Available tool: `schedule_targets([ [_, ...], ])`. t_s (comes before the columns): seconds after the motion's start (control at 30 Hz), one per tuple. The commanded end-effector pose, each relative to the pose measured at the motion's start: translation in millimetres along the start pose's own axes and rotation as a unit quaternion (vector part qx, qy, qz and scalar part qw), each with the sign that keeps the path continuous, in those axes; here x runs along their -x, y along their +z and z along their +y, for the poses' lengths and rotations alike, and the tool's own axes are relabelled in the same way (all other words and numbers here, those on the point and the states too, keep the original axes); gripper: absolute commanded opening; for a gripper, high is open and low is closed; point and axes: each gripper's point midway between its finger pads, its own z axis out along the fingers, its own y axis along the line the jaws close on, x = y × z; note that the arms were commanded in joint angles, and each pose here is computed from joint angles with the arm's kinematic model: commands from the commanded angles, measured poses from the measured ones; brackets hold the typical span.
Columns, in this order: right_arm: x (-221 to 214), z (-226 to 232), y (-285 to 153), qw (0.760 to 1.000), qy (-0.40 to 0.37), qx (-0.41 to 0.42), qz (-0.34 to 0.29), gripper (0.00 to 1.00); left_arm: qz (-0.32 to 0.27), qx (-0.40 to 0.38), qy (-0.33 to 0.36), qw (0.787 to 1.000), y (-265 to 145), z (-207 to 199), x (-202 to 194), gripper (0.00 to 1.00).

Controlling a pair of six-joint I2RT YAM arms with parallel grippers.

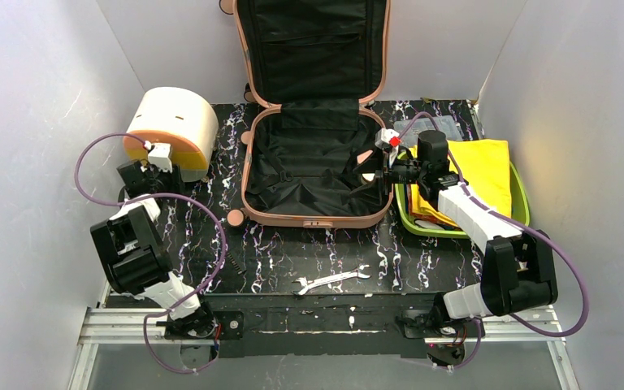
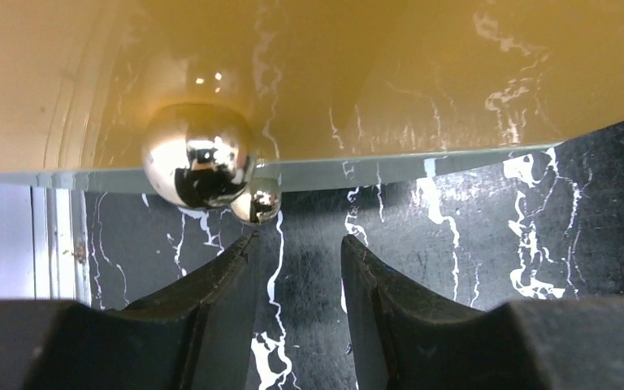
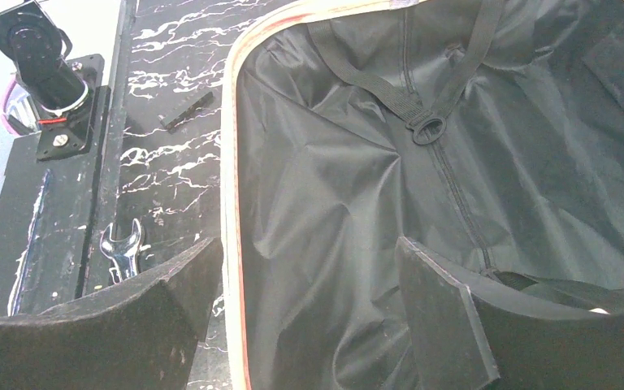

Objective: Open, take out, and arrange the luggage
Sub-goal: Move the storage box to the corner of the board.

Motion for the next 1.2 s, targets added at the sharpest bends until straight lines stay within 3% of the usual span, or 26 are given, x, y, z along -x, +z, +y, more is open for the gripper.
schedule_targets([
  [0.0,3.3,-2.6,-0.7,1.000,-0.016,0.001,-0.006,0.86,-0.065,-0.013,0.002,0.998,-4.3,-0.4,21.4,0.39],
  [0.2,3.5,-2.1,-0.7,1.000,-0.014,0.002,-0.007,0.86,-0.105,-0.014,-0.035,0.994,-16.8,12.7,19.0,0.47],
  [0.43,6.1,-1.3,-1.6,1.000,-0.017,0.000,-0.008,0.87,-0.130,0.010,-0.044,0.990,-17.1,27.8,16.2,0.50],
  [0.63,5.4,-2.2,-2.3,1.000,-0.016,-0.002,-0.008,0.87,-0.148,-0.021,-0.068,0.986,-11.3,22.1,25.3,0.49],
  [1.17,-1.3,-5.7,-0.6,1.000,-0.007,-0.003,-0.003,0.87,-0.149,-0.009,-0.071,0.986,9.2,30.3,20.3,0.44],
])
